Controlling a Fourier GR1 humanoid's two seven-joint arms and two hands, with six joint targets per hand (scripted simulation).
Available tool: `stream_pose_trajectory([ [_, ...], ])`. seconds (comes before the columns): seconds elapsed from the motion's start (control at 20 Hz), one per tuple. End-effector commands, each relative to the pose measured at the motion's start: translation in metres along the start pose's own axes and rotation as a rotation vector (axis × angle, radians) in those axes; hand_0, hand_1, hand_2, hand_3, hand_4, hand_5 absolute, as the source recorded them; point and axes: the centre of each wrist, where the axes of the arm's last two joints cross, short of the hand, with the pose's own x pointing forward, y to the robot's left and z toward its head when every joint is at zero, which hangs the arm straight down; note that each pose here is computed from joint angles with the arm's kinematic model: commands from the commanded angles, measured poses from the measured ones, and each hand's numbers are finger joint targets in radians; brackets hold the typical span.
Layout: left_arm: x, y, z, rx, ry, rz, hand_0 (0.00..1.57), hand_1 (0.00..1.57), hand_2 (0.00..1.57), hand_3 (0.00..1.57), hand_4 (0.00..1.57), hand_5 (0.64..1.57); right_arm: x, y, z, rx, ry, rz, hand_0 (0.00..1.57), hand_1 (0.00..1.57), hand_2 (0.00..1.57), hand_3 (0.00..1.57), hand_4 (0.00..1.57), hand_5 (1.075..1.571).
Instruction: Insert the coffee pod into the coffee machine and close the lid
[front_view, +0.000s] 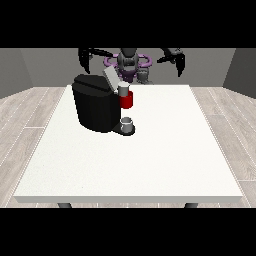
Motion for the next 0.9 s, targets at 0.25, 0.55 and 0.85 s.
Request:
stream_pose_trajectory([
  [0.25, 0.031, 0.011, 0.016, 0.002, -0.093, -0.018, 0.00, 0.00, 0.00, 0.00, 0.38, 1.571, 0.021, 0.004, -0.024, 0.026, -0.021, 0.005, 0.00, 0.00, 0.00, 0.00, 0.00, 1.571],
  [0.55, 0.037, 0.045, 0.011, 0.140, -0.121, -0.053, 0.00, 0.00, 0.00, 0.00, 0.34, 1.571, 0.039, 0.060, -0.027, 0.164, -0.065, 0.024, 0.00, 0.00, 0.00, 0.00, 0.00, 1.571],
  [0.85, 0.047, 0.018, 0.021, 0.083, -0.078, -0.058, 0.00, 0.00, 0.00, 0.00, 0.35, 1.571, 0.038, 0.058, -0.038, 0.140, -0.054, 0.055, 0.00, 0.00, 0.00, 0.00, 0.07, 1.571],
])
